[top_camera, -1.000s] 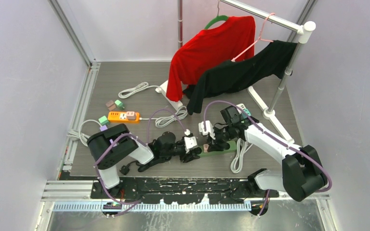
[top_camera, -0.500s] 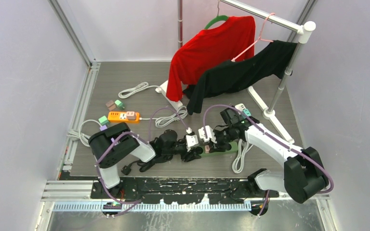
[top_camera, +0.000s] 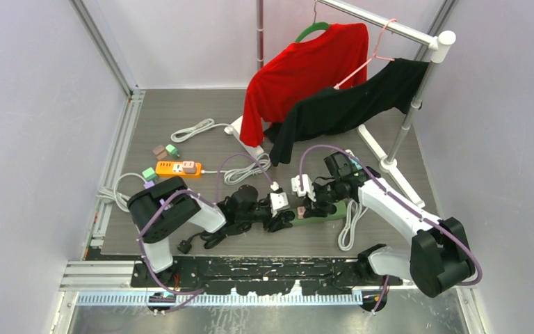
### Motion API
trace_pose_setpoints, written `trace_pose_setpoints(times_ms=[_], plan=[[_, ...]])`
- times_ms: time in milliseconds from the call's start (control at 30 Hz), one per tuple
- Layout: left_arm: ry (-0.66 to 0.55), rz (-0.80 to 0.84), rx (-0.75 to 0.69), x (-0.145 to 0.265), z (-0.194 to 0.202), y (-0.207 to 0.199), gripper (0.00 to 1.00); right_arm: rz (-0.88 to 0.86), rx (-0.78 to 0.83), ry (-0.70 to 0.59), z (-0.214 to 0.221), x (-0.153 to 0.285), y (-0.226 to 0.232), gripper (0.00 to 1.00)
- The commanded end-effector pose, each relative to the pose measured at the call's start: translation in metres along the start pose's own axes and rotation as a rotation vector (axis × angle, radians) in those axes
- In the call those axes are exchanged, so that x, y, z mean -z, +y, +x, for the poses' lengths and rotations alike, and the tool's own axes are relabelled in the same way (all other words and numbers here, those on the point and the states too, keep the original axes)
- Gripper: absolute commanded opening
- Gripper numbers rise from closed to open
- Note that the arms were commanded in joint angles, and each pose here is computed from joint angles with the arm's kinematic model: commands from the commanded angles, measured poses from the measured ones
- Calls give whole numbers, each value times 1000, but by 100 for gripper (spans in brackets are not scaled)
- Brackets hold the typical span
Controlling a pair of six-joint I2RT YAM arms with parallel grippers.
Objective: Pull the plug off the socket
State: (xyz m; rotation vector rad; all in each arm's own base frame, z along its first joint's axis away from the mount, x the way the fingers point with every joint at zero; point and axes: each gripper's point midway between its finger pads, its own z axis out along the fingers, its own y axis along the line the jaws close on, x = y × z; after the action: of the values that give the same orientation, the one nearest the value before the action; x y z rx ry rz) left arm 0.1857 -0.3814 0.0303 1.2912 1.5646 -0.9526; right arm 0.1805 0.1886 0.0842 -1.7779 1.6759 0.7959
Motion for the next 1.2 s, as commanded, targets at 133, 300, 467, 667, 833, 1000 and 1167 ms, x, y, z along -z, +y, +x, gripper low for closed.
trace_pose_setpoints(times_ms=[133, 300, 467, 667, 833, 1000, 1167], plan=[[281, -158, 95, 20, 75, 24, 0, -174, 94, -173, -47, 0, 42, 1], [307, -162, 105, 22, 76, 24, 0, -196, 81, -160, -52, -16, 42, 1], [313, -175, 107, 25, 76, 28, 0, -138, -3, -189, -70, -10, 24, 1], [318, -170, 119, 26, 81, 25, 0, -40, -41, -230, -65, 20, 7, 1], [327, -167, 119, 25, 78, 27, 0, -113, 28, -225, -58, 19, 28, 1], [351, -151, 142, 21, 80, 26, 0, -194, 59, -195, -51, 2, 45, 1], [355, -172, 156, 24, 80, 28, 0, -203, 15, -180, -55, -12, 39, 1]])
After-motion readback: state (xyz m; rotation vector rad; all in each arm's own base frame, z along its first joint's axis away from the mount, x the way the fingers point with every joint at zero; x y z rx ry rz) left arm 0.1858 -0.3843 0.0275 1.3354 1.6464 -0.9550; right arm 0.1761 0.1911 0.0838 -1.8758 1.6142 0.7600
